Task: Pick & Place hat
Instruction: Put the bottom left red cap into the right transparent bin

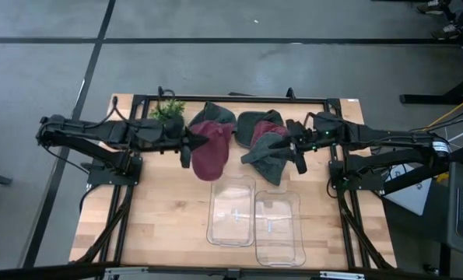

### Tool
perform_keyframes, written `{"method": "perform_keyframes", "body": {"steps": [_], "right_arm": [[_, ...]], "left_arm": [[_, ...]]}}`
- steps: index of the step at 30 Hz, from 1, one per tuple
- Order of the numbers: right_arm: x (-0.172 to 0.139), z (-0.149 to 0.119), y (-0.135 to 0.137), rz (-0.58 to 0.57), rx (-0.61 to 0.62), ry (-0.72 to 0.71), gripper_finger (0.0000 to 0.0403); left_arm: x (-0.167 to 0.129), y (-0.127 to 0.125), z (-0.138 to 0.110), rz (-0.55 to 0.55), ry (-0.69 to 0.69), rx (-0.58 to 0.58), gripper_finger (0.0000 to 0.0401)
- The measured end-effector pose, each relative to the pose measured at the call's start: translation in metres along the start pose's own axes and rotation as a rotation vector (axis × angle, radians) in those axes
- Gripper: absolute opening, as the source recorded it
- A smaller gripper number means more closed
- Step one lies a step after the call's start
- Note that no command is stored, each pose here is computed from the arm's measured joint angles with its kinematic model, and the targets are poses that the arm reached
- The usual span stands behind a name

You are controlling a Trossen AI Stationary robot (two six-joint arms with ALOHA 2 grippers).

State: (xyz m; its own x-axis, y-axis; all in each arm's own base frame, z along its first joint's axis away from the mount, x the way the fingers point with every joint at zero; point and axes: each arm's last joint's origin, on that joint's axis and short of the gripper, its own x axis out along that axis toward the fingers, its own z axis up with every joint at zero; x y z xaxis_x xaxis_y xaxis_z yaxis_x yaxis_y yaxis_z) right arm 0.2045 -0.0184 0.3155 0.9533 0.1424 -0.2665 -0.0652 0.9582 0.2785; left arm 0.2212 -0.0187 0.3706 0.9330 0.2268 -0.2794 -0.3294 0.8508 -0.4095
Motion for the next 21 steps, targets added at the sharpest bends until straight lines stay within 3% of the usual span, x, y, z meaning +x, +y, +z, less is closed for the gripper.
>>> {"method": "perform_keyframes", "body": {"steps": [11,17,21], "right_arm": [[0.024,0.025,-0.001,0.028,-0.282,-0.022,0.0155],[0.048,0.04,-0.004,0.031,-0.387,-0.002,0.0155],[0.065,0.045,-0.005,0.094,-0.427,0.028,0.0155]], "left_arm": [[0.035,-0.02,-0.018,-0.199,0.111,0.104,0.0003],[0.038,-0.022,-0.02,-0.225,0.12,0.115,0.0003],[0.038,-0.022,-0.02,-0.231,0.124,0.116,0.0003]]}}
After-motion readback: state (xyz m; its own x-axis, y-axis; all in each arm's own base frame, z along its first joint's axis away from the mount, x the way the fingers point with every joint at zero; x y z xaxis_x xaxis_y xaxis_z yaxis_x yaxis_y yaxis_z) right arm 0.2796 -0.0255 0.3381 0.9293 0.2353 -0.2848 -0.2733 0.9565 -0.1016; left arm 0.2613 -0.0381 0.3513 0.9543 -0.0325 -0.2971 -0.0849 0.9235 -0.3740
